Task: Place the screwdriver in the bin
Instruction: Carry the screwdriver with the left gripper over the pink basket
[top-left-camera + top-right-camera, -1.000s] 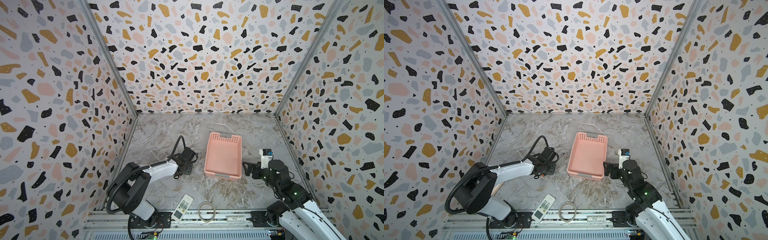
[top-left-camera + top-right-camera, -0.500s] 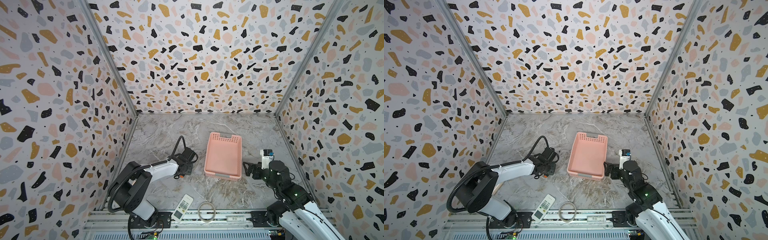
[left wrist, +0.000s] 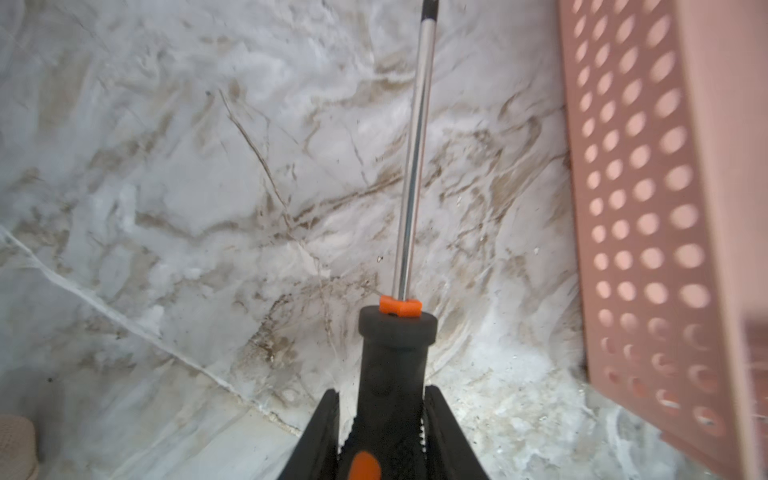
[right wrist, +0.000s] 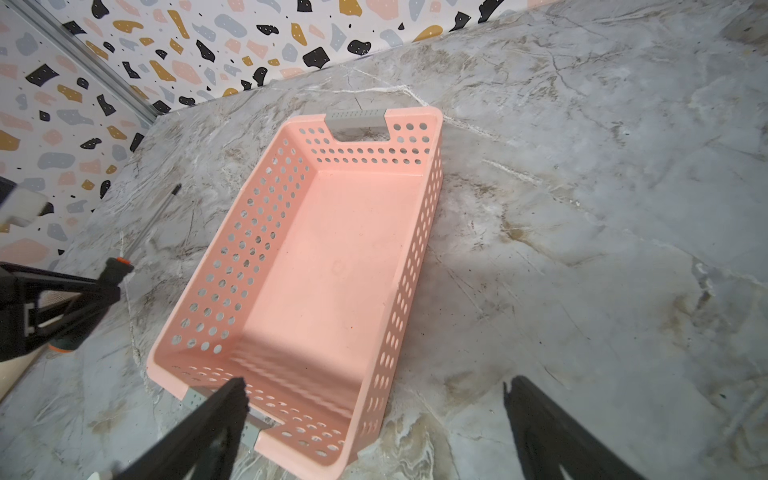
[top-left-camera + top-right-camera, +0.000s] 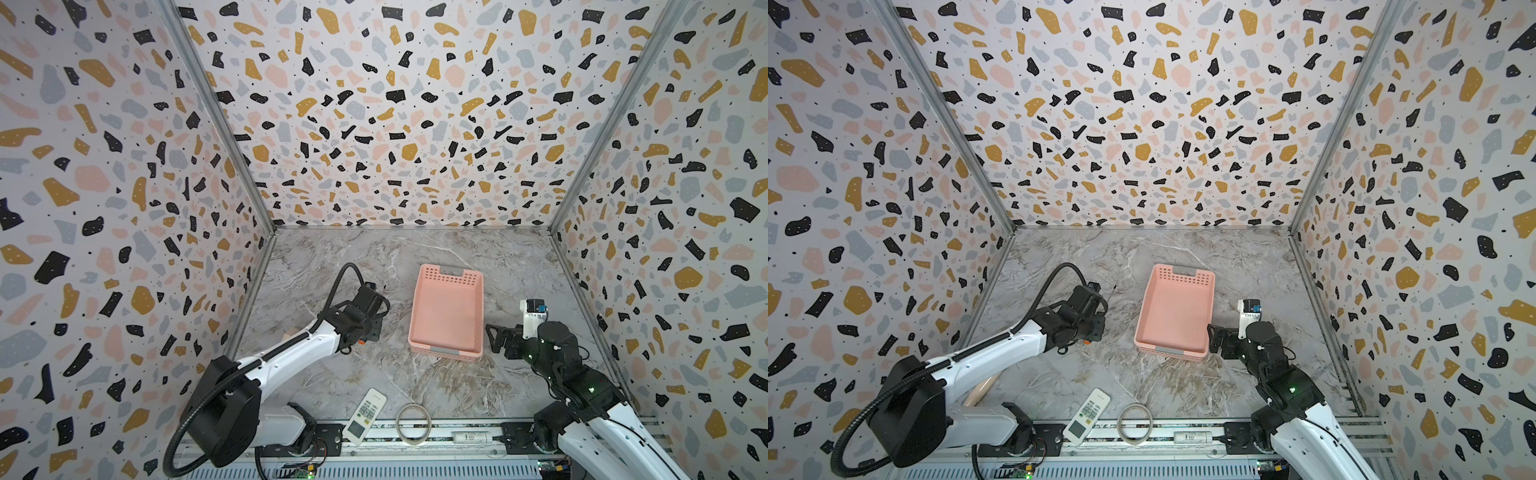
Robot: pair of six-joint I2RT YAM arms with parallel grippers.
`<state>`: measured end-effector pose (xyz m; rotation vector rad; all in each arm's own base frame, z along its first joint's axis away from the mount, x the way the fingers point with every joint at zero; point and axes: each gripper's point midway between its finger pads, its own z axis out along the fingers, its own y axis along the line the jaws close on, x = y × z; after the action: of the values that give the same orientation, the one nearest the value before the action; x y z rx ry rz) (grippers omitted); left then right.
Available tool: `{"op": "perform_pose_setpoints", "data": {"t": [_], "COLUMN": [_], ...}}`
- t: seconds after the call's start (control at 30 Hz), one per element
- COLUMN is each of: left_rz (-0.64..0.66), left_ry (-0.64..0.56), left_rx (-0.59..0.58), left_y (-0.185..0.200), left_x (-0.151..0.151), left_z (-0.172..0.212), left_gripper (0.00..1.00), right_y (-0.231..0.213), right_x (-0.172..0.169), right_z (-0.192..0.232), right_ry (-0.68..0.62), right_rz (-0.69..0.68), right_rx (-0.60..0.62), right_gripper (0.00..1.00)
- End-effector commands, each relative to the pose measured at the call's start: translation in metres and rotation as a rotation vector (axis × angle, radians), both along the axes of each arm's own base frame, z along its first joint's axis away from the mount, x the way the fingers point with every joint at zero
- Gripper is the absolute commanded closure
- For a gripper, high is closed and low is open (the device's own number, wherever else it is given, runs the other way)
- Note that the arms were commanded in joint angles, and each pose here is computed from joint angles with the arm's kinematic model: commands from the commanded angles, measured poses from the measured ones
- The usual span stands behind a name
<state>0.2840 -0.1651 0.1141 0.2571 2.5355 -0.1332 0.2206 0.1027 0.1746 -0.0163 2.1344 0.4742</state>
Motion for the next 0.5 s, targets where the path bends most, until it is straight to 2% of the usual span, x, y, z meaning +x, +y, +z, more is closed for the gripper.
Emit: {"op": "perform_pose_setpoints", "data": {"t": [0.0,0.13,0.27,0.37,0.47], "left_rz": [0.001,-0.108,-0.26,-0.319,-0.35], "left_ry": [-0.075,-0.145,-0.173,-0.156,-0.128], "left_rx": [-0.091,-0.25,-0.351,-0.343,-0.29], "left_y": [-0.014,-0.067,-0.13,-0.169,-0.198], "left_x": [0.009,0.008,-0.004,-0.007,-0.003], "left_z": [0.048,0.096,0.12,0.111,0.084], "left_gripper": [0.96,0.97,0.97,0.98,1.0], "right_y": [0.002,0.003,0.002,0.002,0.002], "right_x": [-0.001,-0.001,-0.001,-0.001,-0.002], "right_z": [0.004,0.002,0.003,0.003,0.006], "right_ry": [-0.015,-0.012,-0.015,-0.017,-0.02], "right_rz": [0.008,0.011,0.009,0.008,0.01], "right_rx": [0.015,0.014,0.016,0.017,0.02], "right_gripper": [0.01,0.01,0.01,0.01,0.01]}}
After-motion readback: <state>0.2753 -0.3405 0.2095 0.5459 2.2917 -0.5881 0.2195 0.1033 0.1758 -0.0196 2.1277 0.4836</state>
